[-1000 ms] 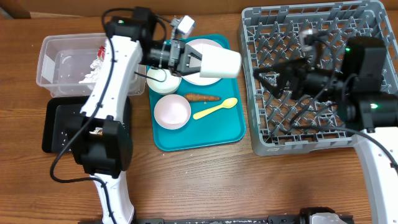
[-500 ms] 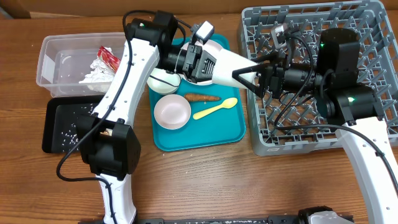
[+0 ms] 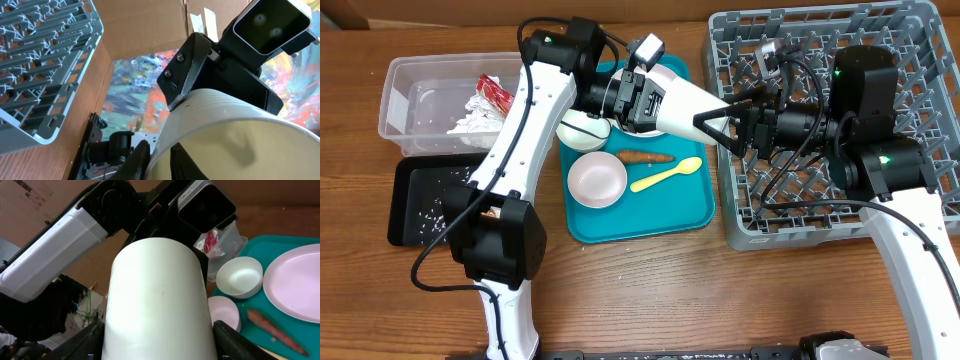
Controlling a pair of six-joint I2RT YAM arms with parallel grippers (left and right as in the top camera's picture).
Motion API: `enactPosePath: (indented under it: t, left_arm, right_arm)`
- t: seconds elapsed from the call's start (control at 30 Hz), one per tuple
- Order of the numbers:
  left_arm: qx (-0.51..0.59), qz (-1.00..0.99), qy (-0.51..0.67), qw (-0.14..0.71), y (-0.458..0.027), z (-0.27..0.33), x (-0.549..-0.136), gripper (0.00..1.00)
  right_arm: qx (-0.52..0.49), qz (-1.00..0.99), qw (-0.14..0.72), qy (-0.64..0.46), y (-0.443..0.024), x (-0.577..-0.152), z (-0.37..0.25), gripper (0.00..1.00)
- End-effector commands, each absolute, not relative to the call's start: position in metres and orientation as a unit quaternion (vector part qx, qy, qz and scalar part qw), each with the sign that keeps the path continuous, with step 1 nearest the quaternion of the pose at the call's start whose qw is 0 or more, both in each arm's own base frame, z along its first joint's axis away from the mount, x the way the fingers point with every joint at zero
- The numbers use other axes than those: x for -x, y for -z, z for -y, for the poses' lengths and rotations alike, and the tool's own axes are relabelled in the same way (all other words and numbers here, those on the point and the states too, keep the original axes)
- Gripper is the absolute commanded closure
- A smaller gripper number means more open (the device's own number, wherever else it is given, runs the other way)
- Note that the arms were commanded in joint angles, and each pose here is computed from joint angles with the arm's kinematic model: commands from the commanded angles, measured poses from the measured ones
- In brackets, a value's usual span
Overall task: Sort waste into correct bins and load items into the dishwasher
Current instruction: 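Lower the cup into the dish rack with the right gripper and release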
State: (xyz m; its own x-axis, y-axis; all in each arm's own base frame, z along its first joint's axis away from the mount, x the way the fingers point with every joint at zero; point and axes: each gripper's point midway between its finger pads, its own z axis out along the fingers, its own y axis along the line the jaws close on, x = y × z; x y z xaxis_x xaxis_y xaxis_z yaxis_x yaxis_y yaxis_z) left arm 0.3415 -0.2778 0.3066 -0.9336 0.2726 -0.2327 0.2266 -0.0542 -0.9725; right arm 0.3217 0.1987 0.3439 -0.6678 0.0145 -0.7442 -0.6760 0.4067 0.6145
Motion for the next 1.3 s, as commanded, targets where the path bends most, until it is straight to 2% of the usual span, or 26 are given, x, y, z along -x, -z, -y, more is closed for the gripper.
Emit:
enactPosePath:
  t: [0.0, 0.37, 0.53, 0.6, 0.7, 0.83, 1.0, 1.27]
  left_arm:
    - [0.188, 0.682, -0.706, 0.013, -0.314, 0.279, -0.34, 0.81]
    - [0.199, 0.692, -0.694, 0.002, -0.308, 0.28, -0.342, 0.77]
    - [0.215, 0.723, -0.657, -0.011, -0.291, 0.28, -0.347, 0.78]
    - [0.221, 0.754, -0.618, -0.018, -0.274, 0.278, -0.351, 0.78]
    - [0.21, 0.808, -0.55, -0.021, -0.248, 0.271, -0.362, 0.78]
    - [0.142, 0.929, -0.337, -0.047, -0.184, 0.228, -0.398, 0.81]
    - [0.039, 0.988, -0.124, -0.084, -0.152, 0.162, -0.427, 0.8]
    - [0.03, 0.992, -0.051, -0.114, -0.15, 0.138, -0.44, 0.8]
  right_arm:
    - [0.213, -0.763, 0.358, -0.494, -0.353, -0.324, -0.196, 0.71]
    - [0.112, -0.78, 0.426, -0.445, -0.384, -0.326, -0.128, 0.71]
    - [-0.033, -0.833, 0.414, -0.365, -0.359, -0.329, -0.079, 0.73]
    - [-0.095, -0.862, 0.388, -0.312, -0.34, -0.324, -0.06, 0.73]
    - [-0.133, -0.885, 0.352, -0.273, -0.323, -0.312, -0.048, 0.73]
    - [-0.177, -0.925, 0.258, -0.216, -0.28, -0.286, -0.038, 0.73]
    - [-0.178, -0.955, 0.191, -0.143, -0.246, -0.274, -0.044, 0.73]
    - [-0.19, -0.978, 0.08, -0.026, -0.191, -0.268, -0.04, 0.73]
